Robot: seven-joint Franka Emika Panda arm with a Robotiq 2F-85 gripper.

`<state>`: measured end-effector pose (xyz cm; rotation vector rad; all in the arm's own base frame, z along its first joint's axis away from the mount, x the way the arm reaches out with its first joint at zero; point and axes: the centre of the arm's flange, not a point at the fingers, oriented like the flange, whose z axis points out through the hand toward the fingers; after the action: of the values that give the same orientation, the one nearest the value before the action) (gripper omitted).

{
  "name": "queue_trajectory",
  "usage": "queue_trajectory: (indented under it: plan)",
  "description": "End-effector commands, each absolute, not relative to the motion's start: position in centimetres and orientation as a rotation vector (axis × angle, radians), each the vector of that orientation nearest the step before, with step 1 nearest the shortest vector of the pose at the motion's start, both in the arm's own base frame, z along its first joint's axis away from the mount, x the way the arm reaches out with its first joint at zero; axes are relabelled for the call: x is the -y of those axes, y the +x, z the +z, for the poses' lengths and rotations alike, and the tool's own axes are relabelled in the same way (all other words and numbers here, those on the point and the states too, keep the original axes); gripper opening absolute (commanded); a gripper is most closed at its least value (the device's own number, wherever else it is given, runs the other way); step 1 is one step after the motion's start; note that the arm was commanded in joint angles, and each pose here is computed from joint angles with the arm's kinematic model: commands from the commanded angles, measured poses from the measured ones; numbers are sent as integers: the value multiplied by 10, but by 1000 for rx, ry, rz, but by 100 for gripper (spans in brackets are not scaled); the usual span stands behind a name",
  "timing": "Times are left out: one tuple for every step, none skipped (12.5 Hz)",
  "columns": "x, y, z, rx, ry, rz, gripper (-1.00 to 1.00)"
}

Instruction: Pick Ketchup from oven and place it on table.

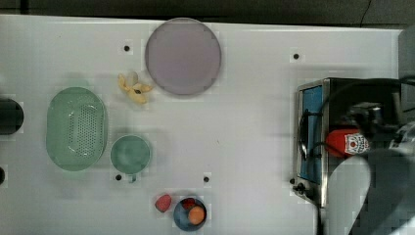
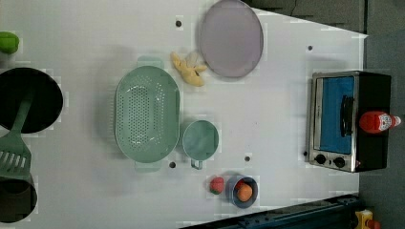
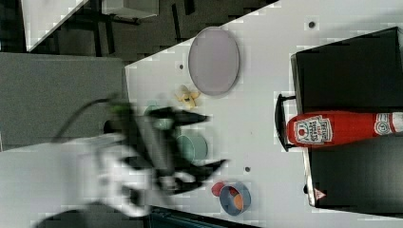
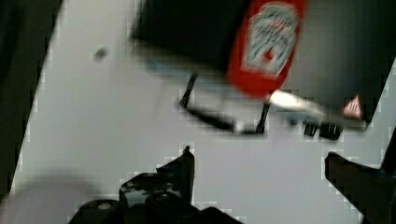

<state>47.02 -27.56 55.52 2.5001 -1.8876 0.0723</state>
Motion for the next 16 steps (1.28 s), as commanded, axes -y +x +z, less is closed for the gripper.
queue_trajectory:
  plan:
    - [321,469,525,2033,2374,130,100]
    - [334,472,507,2048,2338,121,100]
    - [346,475,490,2066,2306,122,100]
    - [357,478,474,2094,2277,130,100]
    - [365,480,458,2125,2255,131,100]
    - [370,482,442,2157,2236,115,100]
    - [373,483,427,2187,2221,82,100]
    - [375,483,413,2211,2208,44,100]
    - [377,479,400,2227,2193,8,100]
    - [377,477,390,2238,2183,-15,100]
    - [377,477,384,2251,2180,-11,100]
    - [377,475,378,2258,2175,-4,100]
    - [377,474,373,2274,2172,18,100]
    - [377,473,369,2279,2169,45,100]
    - [377,472,364,2279,2167,50,100]
    - [376,469,360,2280,2165,39,93]
